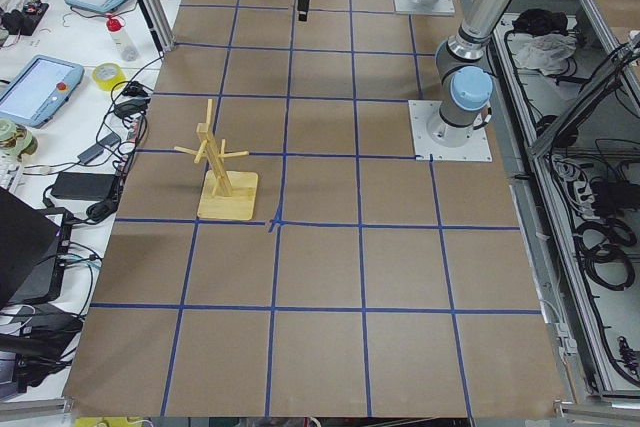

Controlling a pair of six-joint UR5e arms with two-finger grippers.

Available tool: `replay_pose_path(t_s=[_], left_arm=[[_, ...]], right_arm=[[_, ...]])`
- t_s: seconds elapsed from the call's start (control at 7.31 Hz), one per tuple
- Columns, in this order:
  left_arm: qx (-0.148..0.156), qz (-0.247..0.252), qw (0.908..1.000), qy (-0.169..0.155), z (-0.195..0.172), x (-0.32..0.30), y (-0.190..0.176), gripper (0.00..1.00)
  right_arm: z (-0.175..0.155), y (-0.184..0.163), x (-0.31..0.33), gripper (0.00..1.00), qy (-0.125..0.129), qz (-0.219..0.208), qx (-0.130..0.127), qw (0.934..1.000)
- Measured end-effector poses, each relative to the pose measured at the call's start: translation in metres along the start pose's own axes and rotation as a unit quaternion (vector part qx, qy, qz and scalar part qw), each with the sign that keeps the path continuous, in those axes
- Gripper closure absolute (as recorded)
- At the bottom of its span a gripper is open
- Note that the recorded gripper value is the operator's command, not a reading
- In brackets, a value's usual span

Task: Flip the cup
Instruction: 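Lower the right gripper onto the upright light blue cup and grasp it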

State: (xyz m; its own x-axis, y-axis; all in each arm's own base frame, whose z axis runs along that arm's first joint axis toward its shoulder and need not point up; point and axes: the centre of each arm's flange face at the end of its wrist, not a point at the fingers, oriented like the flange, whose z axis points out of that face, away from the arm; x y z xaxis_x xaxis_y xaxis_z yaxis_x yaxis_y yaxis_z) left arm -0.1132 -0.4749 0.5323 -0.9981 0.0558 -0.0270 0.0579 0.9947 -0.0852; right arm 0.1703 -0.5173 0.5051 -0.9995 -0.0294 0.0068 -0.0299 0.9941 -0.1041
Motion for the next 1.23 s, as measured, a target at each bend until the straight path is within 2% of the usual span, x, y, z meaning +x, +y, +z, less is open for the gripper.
replay_pose_path(t_s=[0.14,0.55,0.68,0.82,1.23], left_arm=[[0.0,0.0,1.0,0.0,0.0,0.0,0.0,0.0],[-0.001,0.0,1.0,0.0,0.0,0.0,0.0,0.0],[-0.001,0.0,1.0,0.0,0.001,0.0,0.0,0.0],[-0.001,0.0,1.0,0.0,0.001,0.0,0.0,0.0],[-0.001,0.0,1.0,0.0,0.001,0.0,0.0,0.0]], right_arm=[[0.021,-0.015,0.018,0.0,0.006,0.011,-0.016,0.9998],[0.111,-0.066,0.098,0.02,0.008,0.056,-0.066,0.9962],[0.134,-0.076,0.13,0.02,0.008,0.069,-0.074,0.9948],[0.159,-0.082,0.164,0.06,0.006,0.074,-0.079,0.9941],[0.243,-0.09,0.232,0.07,0.003,0.053,-0.082,0.9952]])
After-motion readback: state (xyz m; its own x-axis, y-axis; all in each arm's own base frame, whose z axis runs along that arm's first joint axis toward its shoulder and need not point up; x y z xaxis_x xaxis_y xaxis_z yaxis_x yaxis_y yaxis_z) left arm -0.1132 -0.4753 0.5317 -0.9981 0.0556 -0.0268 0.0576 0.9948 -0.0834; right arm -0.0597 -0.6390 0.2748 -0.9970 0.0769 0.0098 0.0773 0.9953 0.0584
